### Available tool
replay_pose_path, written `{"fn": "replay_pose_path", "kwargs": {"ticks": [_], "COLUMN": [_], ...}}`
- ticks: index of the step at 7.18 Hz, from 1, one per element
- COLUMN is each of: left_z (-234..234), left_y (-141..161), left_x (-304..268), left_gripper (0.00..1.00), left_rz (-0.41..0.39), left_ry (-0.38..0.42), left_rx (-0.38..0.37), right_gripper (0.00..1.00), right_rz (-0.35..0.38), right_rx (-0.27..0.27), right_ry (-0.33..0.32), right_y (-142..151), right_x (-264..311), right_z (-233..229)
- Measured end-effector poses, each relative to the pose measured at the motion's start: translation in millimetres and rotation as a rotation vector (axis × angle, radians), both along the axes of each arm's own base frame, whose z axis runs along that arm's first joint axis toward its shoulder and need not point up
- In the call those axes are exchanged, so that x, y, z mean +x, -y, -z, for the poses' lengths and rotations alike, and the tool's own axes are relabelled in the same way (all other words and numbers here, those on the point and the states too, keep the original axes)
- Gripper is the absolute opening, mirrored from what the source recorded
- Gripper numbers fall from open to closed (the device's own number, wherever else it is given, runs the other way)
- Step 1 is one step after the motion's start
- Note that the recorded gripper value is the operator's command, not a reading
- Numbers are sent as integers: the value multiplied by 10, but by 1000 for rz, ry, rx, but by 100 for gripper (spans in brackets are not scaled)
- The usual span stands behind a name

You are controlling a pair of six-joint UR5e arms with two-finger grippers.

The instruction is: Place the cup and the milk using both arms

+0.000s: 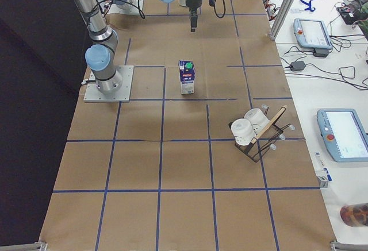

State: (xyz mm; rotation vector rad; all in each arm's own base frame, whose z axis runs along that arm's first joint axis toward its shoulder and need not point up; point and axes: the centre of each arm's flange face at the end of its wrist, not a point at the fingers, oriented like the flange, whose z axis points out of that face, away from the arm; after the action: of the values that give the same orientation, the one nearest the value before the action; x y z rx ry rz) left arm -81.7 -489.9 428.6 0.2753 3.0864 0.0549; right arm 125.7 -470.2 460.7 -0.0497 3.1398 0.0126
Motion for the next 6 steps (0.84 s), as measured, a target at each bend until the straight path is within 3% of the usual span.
{"fn": "replay_pose_path", "kwargs": {"ticks": [2,3,4,6], "left_z": [384,678,917,1270], "left_y": [-197,-288,-364,-477], "left_x": [512,821,1058,1217], "left_gripper": [100,100,100,99], "left_rz": [-45,-81,-92,-71], "left_ry": [-3,5,13,5], "left_rx": [9,-29,-54,-35], "right_gripper": [100,100,100,100], "right_rz": [0,0,0,-1], "right_rx": [0,0,1,0], "right_ry": [-1,0,-1,-1], "right_y": [-1,0,2,2], "right_x": [-1,-1,-1,-1], "right_z": [-2,0,4,-2]}}
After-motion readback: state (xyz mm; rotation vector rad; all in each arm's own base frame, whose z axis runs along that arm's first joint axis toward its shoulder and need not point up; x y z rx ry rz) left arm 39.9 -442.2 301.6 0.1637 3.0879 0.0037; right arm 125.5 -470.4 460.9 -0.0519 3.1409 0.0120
